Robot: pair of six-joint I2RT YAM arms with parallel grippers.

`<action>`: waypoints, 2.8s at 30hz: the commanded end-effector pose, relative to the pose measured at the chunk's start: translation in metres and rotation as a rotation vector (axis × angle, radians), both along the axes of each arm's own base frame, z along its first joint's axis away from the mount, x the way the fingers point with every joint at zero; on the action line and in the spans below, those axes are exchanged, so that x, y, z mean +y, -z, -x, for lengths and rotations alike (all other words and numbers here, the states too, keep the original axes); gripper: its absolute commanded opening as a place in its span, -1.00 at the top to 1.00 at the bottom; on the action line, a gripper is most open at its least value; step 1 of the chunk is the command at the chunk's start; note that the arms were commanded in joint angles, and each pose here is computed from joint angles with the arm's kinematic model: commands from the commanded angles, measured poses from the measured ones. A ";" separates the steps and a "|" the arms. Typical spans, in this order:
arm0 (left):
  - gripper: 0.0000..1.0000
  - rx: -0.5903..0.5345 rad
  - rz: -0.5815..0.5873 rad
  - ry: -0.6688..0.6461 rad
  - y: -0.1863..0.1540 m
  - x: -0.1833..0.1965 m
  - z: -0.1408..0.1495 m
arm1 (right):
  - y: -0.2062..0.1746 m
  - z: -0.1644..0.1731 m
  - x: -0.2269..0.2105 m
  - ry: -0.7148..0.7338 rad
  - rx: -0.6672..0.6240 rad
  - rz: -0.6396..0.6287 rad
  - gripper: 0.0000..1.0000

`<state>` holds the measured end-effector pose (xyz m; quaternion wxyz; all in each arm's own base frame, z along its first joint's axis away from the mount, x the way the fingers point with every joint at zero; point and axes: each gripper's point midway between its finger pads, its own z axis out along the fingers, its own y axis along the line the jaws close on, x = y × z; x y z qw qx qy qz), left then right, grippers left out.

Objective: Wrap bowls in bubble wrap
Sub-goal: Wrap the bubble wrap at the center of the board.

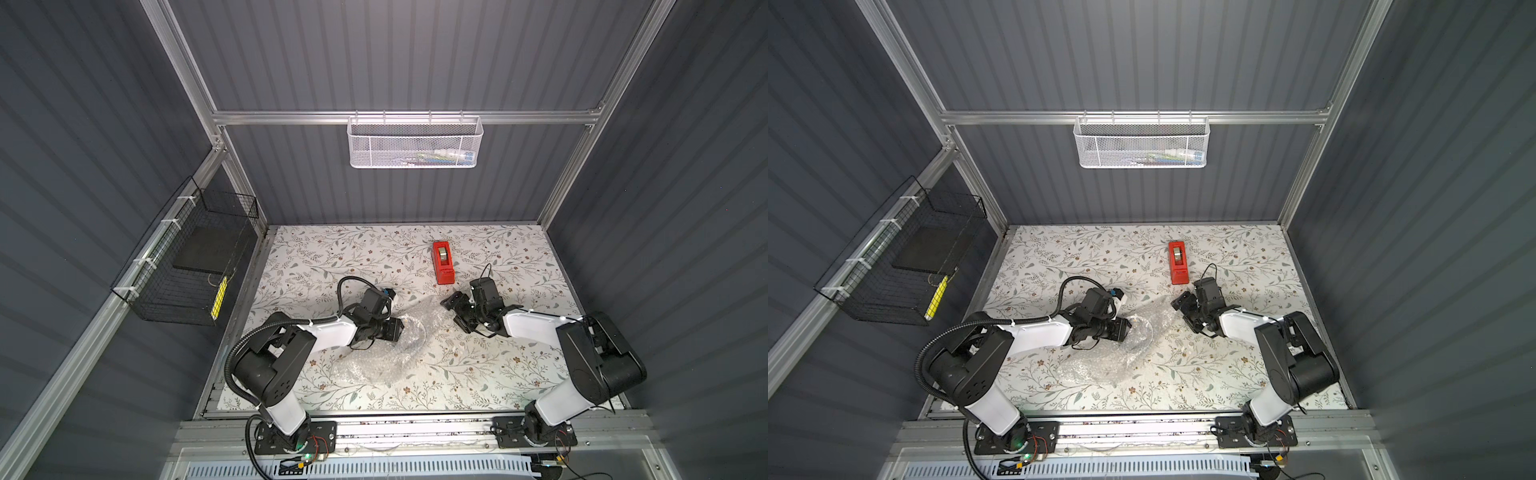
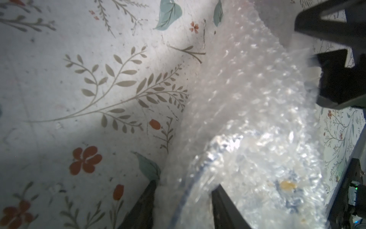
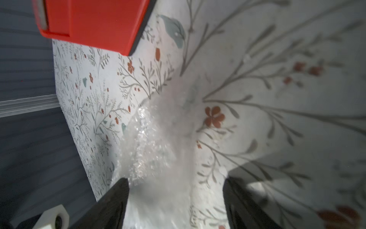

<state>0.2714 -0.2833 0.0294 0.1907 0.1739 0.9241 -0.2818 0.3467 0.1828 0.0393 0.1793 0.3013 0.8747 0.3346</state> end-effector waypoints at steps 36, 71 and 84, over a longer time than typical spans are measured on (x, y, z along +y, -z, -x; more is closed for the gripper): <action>0.28 0.137 -0.230 -0.055 0.031 0.038 0.027 | -0.061 0.068 0.110 -0.385 -0.056 -0.450 0.52; 0.28 0.056 -0.174 -0.065 0.003 0.022 0.006 | 0.003 0.107 0.112 -0.462 0.177 -0.117 0.80; 0.15 -0.021 -0.136 -0.086 -0.025 0.016 -0.010 | 0.020 0.123 0.100 -0.580 0.281 0.103 1.00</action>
